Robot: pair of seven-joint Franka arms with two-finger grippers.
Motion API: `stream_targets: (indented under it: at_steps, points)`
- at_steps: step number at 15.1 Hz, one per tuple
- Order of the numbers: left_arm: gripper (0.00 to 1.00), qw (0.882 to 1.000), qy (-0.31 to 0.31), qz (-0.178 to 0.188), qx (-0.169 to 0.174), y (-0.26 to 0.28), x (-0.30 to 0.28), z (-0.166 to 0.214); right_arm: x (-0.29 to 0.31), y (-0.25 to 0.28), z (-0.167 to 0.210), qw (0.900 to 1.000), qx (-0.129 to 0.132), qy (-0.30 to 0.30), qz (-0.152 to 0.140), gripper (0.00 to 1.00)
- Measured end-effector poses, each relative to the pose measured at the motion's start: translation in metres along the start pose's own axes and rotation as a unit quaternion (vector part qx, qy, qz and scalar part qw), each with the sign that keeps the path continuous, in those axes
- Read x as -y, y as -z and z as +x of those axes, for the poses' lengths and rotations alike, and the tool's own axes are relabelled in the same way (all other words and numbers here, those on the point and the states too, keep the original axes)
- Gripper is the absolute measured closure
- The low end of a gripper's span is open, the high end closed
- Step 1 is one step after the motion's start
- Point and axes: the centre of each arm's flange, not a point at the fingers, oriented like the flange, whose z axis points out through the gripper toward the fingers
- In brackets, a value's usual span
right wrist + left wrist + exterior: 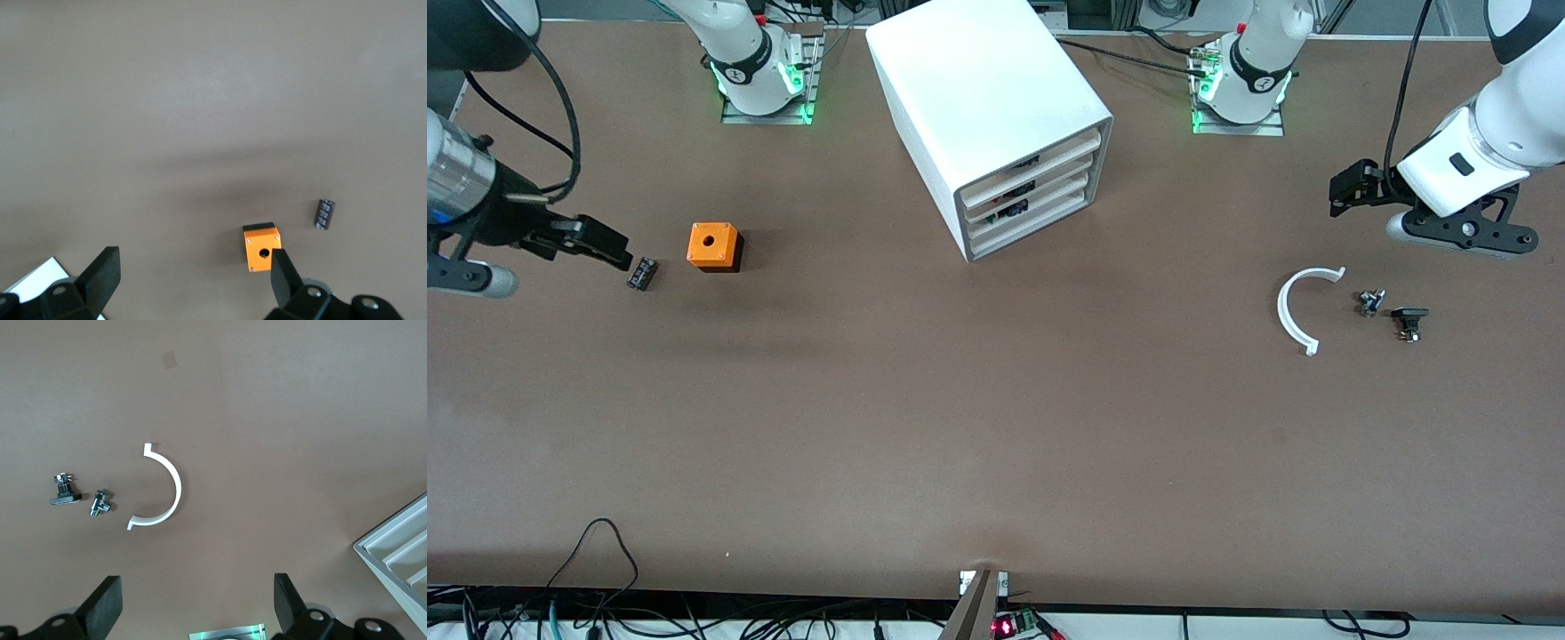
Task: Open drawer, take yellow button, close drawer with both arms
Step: 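Move the right gripper toward the cabinet while the left gripper reaches the drawer handle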
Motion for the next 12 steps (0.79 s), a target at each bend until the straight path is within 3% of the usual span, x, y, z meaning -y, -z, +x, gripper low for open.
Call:
stream_targets:
  at_steps: [8, 12]
  points:
    - [0.0, 0.999, -0.032, 0.0, 0.017, 0.008, -0.035, -0.005, 0.015, -0.06, 0.029, 0.999, 0.017, 0.033, -0.003, 0.0]
    - [0.0, 0.992, -0.065, -0.075, 0.077, -0.01, -0.08, -0.011, 0.018, -0.098, 0.039, 0.998, 0.046, 0.035, -0.01, 0.0]
